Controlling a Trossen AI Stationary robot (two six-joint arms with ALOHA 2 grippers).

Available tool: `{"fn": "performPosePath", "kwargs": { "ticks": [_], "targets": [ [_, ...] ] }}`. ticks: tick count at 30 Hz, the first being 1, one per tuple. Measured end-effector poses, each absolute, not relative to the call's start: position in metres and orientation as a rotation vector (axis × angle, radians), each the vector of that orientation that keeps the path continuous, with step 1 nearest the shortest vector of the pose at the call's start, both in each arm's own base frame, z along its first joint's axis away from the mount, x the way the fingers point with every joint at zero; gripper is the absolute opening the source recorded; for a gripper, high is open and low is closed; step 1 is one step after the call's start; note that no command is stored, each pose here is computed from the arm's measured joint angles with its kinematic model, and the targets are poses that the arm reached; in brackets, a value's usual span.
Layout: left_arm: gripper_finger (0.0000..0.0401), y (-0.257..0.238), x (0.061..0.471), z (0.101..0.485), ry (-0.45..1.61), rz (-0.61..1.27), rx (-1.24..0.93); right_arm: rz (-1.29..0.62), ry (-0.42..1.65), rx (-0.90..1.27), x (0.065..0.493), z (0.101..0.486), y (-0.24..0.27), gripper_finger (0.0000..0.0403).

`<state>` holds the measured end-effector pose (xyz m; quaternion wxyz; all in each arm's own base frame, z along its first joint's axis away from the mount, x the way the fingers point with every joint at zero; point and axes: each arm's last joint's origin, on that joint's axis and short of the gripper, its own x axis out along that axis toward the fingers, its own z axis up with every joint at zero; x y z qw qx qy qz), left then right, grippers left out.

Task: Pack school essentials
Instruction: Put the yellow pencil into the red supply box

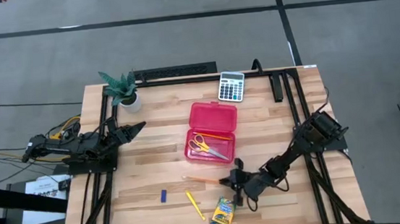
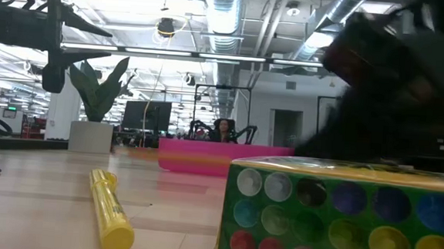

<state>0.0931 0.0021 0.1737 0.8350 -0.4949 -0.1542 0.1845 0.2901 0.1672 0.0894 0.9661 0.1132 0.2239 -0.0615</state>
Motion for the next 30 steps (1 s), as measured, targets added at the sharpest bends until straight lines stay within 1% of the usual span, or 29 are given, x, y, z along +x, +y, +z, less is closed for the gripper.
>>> {"fn": "performPosePath", "kwargs": {
  "ticks": [6,12,21,26,30],
  "targets": [
    [0.0137,0.002,0.093,0.174,-0.327,0.391,-1.048,-0.158,0.404,0.225,0.305,0.103,0.158,0.0013],
    [0.0137,0.002,0.093,0.174,-0.323,0.383,-1.049,-0.207,0.359,0.14,0.312,0.137,0.134,0.002],
    [0.0137,0.002,0.093,0.174,-0.325,0.386,-1.049,-0.325,0.444,0.026,0.296,0.189,0.086,0.0022],
    [0.0137,0.002,0.093,0.174,-0.322,0.388,-1.034,-0.373,0.556,-0.022,0.284,0.189,0.07,0.0025],
    [0.0137,0.002,0.093,0.174,-0.322,0.391,-1.032,-0.37,0.588,0.026,0.273,0.169,0.065,0.0022]
  ]
}}
